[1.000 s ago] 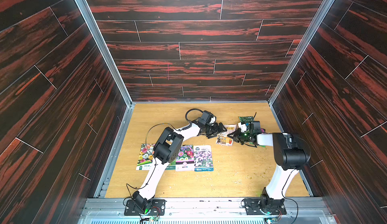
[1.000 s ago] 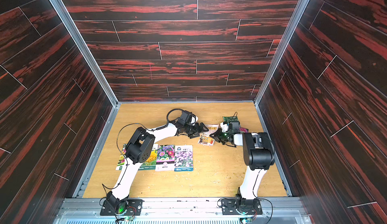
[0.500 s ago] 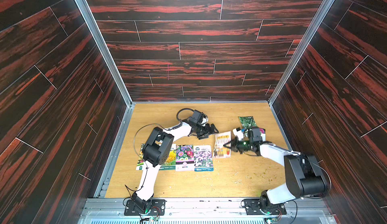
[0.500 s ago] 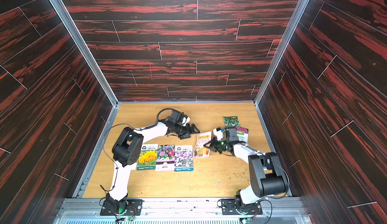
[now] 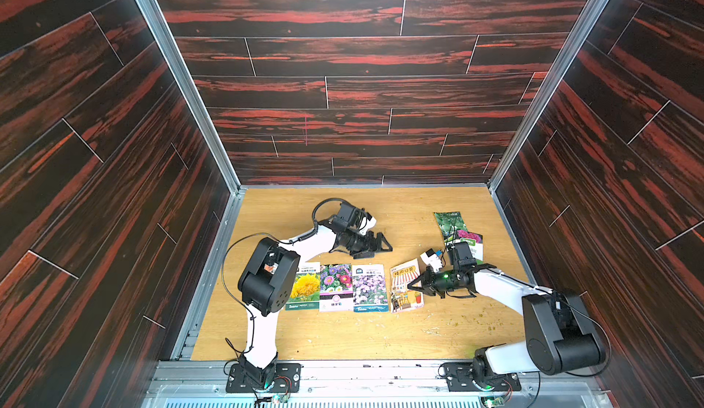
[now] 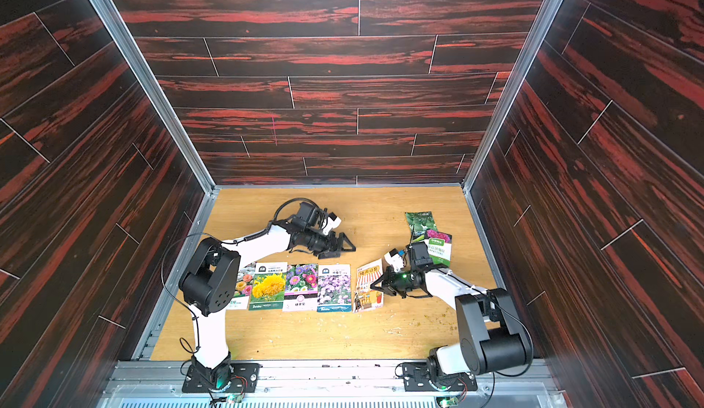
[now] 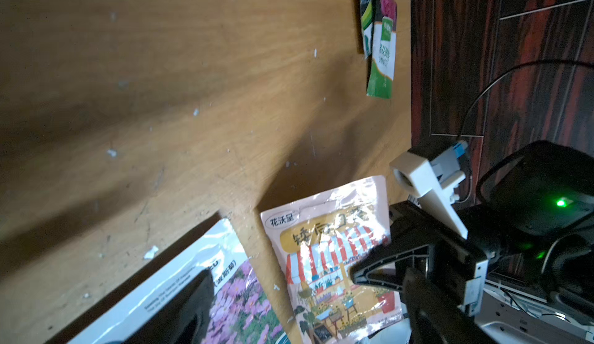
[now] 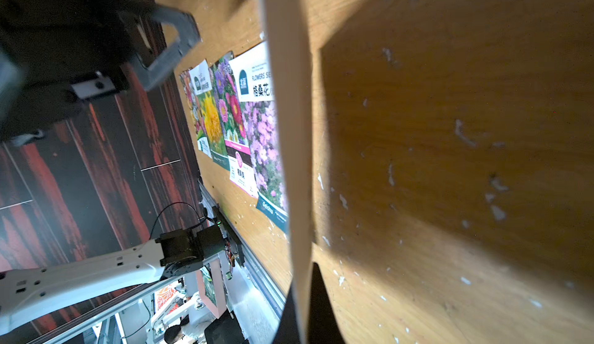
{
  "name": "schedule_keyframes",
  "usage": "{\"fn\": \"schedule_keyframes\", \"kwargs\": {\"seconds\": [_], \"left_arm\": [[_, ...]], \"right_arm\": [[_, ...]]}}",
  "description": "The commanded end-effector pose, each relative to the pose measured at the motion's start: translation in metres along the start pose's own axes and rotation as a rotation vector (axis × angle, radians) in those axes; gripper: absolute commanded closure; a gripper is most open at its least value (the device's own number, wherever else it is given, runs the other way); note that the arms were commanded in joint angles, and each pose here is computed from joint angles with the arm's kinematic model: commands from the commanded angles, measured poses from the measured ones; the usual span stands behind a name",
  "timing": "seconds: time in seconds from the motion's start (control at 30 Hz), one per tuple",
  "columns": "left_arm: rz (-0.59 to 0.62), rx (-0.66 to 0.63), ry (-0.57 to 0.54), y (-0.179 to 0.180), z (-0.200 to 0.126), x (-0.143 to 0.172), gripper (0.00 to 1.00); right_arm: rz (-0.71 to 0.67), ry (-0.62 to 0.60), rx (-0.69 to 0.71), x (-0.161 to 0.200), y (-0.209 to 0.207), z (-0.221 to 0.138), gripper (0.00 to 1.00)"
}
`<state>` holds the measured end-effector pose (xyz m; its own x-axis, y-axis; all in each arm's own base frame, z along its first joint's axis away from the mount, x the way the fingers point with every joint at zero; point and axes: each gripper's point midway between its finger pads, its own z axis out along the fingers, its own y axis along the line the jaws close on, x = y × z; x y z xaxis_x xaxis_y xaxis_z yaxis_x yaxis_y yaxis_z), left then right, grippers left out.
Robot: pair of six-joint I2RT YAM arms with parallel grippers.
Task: Arrange the seed packets in a row
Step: Place the seed packet at the center of the board.
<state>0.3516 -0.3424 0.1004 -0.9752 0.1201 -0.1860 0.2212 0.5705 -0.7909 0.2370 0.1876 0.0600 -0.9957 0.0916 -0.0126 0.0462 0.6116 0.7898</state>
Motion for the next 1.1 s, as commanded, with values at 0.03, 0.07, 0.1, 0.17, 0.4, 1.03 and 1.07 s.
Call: {"fn": "schedule_keyframes", "kwargs": {"seconds": [0.03,0.07,0.1,0.17,0.4,1.03,1.07], "left_arm": [[0.042,0.049,-0.018,-0.02,-0.016,0.003,0.07],[0.043,0.05,-0.018,-0.02,-0.016,0.004,0.07],[0.039,0.052,-0.018,-0.019,-0.016,0.006,0.07],[0.03,0.055,-0.022,-0.018,-0.015,0.008,0.07],[0.015,0.097,-0.04,-0.019,-0.015,0.016,0.07],[0.007,0.074,-0.039,-0.018,-0.015,0.012,0.07],[0.006,0.073,-0.038,-0.018,-0.015,0.012,0.07]], "right_arm": [[0.045,0.052,0.115,0.008,-0.027,0.007,1.0],[0.041,0.051,0.119,0.007,-0.028,0.007,1.0],[0.036,0.046,0.108,0.006,-0.025,0.006,1.0],[0.004,0.005,0.09,0.0,-0.016,0.002,1.0],[-0.026,-0.018,0.053,-0.011,-0.003,0.0,1.0],[-0.031,0.031,0.153,-0.012,-0.022,0.015,1.0],[-0.032,0.033,0.15,-0.012,-0.021,0.015,1.0]]}}
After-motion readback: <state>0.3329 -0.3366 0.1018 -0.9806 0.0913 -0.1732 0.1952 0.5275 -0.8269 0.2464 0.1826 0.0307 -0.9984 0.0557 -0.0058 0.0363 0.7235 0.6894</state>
